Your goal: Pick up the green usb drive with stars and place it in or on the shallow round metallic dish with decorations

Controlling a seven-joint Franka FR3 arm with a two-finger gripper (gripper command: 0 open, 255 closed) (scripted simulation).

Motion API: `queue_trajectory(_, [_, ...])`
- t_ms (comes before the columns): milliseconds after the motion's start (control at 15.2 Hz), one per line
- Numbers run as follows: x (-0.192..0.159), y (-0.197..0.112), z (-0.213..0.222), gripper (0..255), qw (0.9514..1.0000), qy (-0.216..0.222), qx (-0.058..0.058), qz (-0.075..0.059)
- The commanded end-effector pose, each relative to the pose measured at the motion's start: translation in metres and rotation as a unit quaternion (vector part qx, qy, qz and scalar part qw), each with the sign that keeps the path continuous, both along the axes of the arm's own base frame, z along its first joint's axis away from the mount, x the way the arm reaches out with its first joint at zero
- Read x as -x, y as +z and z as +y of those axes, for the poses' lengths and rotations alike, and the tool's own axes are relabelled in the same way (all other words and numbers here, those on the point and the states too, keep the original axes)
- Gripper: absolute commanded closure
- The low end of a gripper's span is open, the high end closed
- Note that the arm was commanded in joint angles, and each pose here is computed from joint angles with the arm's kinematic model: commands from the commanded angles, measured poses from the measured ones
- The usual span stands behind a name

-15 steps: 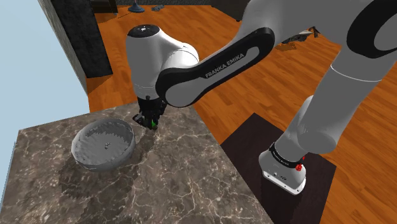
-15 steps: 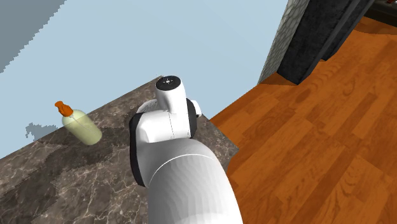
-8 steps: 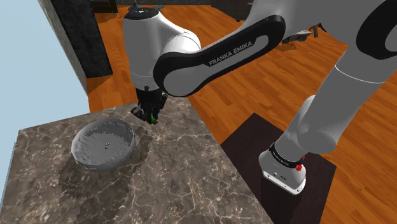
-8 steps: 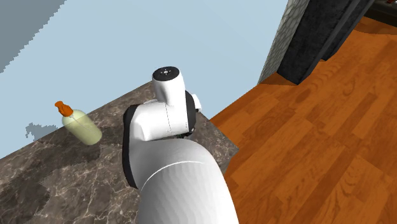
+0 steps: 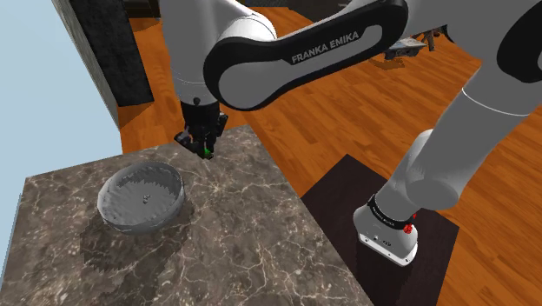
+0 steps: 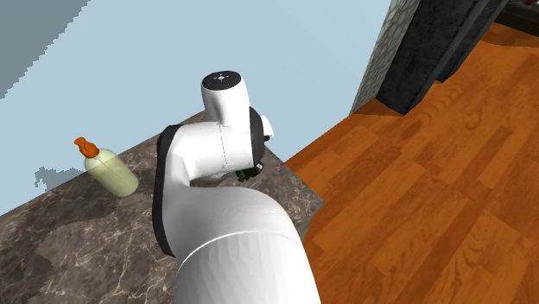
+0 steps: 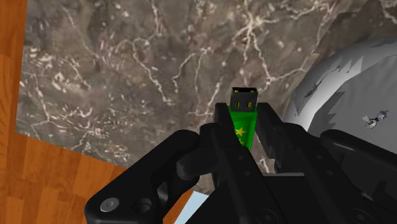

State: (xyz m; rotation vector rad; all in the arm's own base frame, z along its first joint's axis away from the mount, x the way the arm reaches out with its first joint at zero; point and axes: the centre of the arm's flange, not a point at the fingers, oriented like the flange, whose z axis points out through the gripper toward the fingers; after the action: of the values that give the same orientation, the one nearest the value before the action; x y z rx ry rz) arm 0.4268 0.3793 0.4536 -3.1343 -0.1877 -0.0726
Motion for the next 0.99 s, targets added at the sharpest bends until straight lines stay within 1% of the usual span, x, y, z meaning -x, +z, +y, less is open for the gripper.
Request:
queue_trajectory(0, [0.0,0.01,-0.001,255,1.0,0.0,0.0,0.0])
queue_trajectory(330, [0.0,0.035,-0.001,255,1.0,0.0,0.0,0.0])
queue_trajectory(924, [-0.007,0.042,0.117,255,1.0,0.0,0.0,0.0])
